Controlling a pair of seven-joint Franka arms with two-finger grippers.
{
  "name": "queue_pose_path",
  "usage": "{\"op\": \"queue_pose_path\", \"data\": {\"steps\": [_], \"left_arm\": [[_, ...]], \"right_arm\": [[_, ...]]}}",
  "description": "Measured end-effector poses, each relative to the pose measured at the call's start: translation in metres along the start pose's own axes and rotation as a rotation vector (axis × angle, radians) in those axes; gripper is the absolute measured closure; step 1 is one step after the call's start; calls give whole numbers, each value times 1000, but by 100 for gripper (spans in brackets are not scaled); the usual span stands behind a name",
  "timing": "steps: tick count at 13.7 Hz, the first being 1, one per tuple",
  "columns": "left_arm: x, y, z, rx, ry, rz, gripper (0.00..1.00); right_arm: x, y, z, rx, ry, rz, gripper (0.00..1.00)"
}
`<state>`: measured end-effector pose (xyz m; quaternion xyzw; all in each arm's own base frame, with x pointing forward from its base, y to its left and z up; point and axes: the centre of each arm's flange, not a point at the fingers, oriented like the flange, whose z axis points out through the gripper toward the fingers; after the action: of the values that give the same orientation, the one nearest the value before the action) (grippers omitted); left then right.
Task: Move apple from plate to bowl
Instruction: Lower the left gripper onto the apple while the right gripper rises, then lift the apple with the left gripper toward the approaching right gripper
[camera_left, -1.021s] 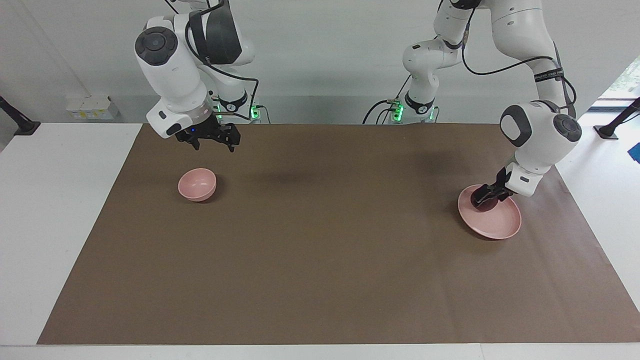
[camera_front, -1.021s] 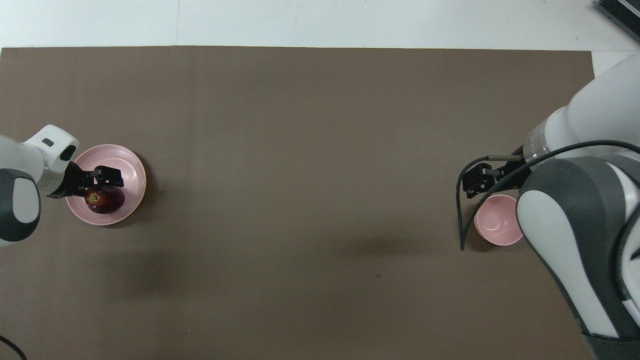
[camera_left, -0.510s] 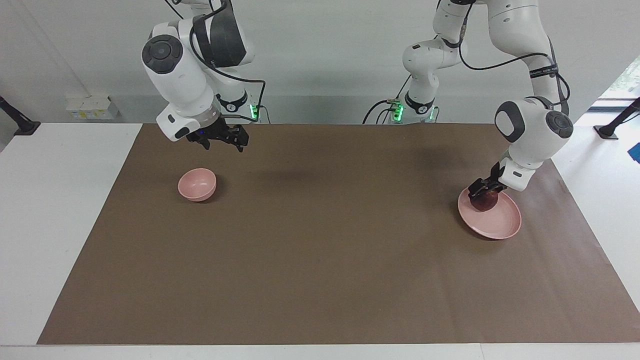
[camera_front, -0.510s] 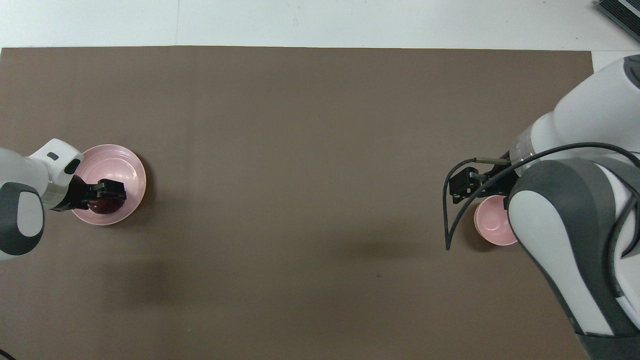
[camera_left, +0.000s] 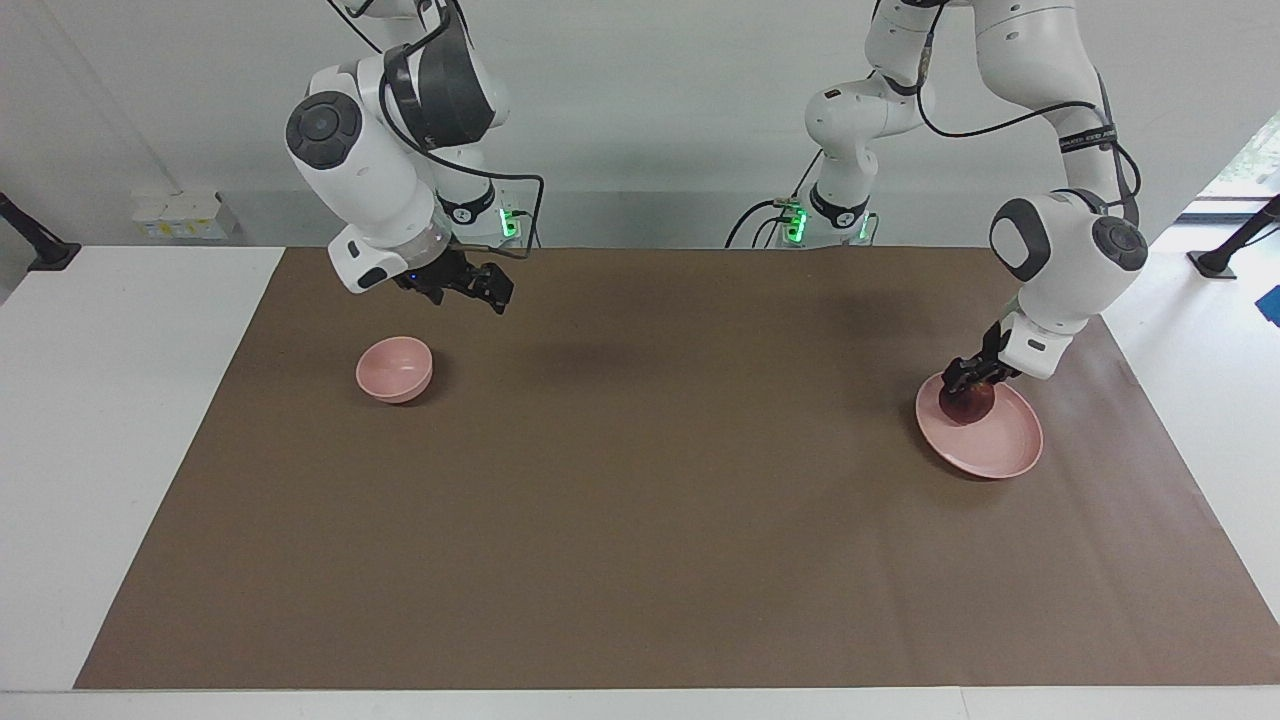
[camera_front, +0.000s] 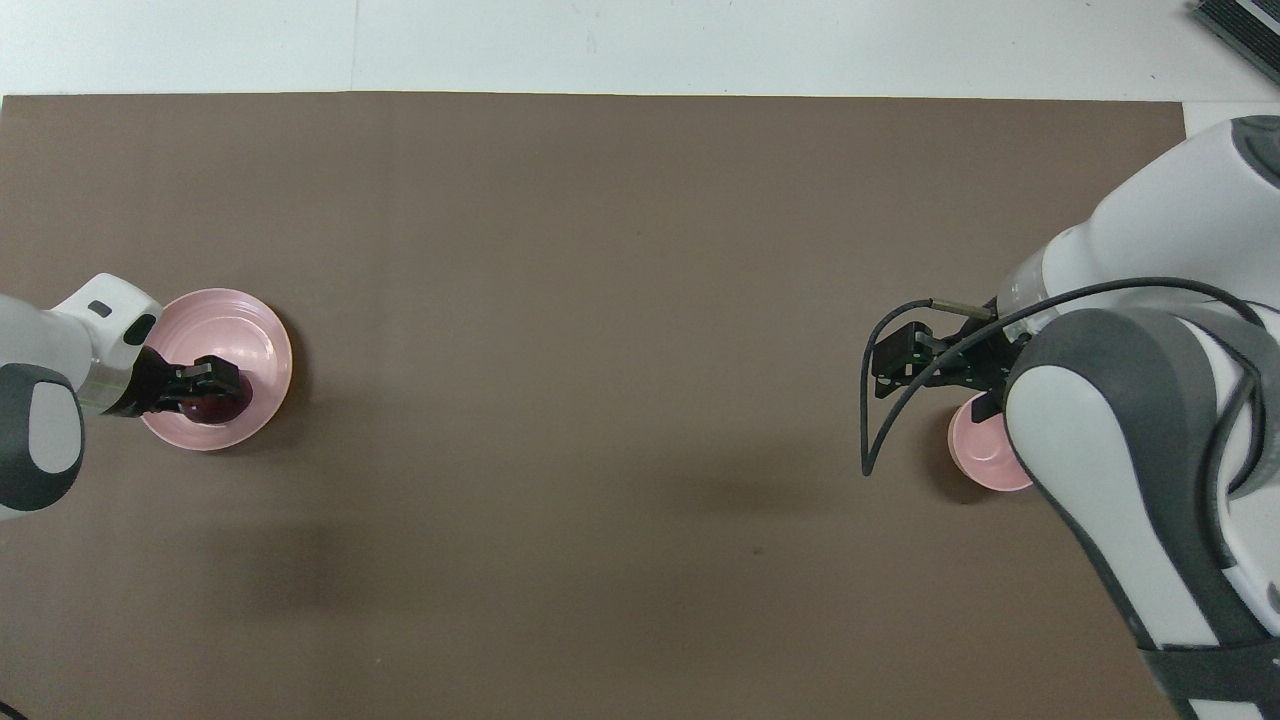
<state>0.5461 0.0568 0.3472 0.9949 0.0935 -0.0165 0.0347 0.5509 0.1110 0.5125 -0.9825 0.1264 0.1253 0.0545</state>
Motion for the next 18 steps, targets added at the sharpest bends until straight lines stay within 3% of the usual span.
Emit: {"op": "queue_pose_path", "data": {"steps": [4,9,13,16,18], "left_arm": [[16,8,-25,-49,52,-31,34],[35,33,-71,-318,97,-169,36],[27,84,-91,-509,57,-187,36],[10,129,-107,-583,15,-165,36],[-1,151,-115,-646,-26,-168,36]], "right_arm": [[-2,-7,2,26,-15,15,0],[-2,-23,9,175,-107,167,0],[3,-49,20,317,-203,365,0],[3,-72,25,403,-262,494,0],[4,-85,26,445,-262,579,0]]}}
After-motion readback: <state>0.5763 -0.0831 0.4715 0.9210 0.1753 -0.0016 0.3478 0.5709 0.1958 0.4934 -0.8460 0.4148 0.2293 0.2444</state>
